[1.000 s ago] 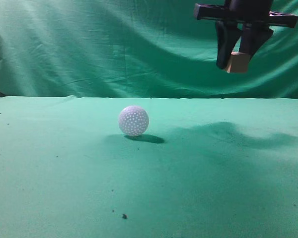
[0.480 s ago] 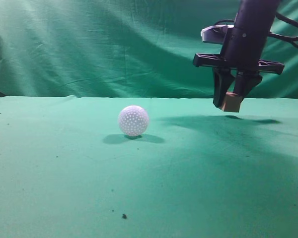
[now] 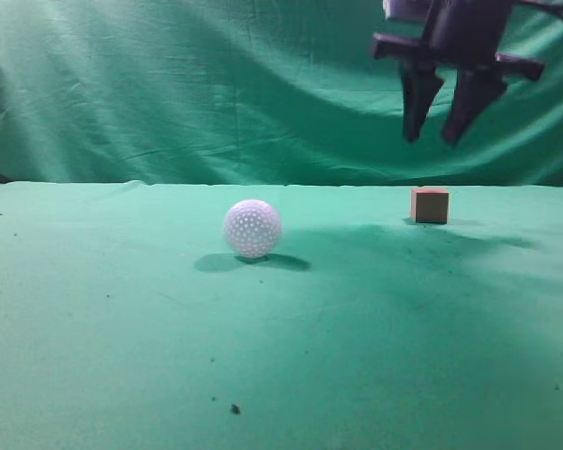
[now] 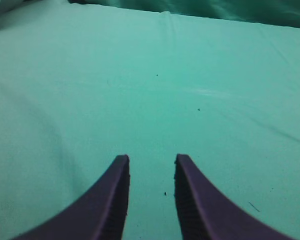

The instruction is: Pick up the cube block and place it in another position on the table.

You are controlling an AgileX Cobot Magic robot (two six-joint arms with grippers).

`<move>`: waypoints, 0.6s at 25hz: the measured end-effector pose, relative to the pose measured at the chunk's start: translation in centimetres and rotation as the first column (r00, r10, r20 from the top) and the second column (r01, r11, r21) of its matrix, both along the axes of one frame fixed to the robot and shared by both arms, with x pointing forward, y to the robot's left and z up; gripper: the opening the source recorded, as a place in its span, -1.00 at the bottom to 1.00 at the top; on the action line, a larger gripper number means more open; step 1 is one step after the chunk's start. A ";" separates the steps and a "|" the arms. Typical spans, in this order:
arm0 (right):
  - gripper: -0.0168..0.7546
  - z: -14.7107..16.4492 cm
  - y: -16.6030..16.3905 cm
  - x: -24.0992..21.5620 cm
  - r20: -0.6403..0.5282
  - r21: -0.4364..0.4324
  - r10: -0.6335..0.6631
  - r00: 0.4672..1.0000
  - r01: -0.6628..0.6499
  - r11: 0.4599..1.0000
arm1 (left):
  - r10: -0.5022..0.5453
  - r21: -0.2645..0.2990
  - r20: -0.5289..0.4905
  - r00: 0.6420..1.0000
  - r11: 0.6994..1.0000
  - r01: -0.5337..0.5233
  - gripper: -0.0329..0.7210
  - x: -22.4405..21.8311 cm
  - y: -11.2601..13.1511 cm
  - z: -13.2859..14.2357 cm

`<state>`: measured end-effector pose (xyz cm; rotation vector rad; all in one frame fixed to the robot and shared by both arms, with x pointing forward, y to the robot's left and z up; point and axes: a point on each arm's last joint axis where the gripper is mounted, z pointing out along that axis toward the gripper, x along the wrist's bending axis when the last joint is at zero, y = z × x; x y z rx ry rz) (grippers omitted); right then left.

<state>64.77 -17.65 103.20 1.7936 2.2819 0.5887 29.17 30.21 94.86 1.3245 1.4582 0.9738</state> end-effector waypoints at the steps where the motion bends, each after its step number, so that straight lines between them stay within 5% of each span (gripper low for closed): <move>1: -0.75 1.4 -0.2 -0.7 0.011 0.003 0.003 1.000 -0.003 1.000 | 0.000 0.000 0.000 1.000 1.000 0.000 -0.22 0.0 0.0 0.0; 3: -0.96 4.9 -0.7 -2.5 0.050 0.017 0.004 0.999 -0.005 1.000 | 0.000 0.000 0.000 1.000 1.000 0.000 -0.22 0.0 0.0 0.0; 15: -0.96 17.8 -4.1 -15.4 0.228 0.089 -0.016 0.974 -0.004 0.996 | 0.000 0.000 0.000 1.000 1.000 0.000 -0.22 0.0 0.0 0.0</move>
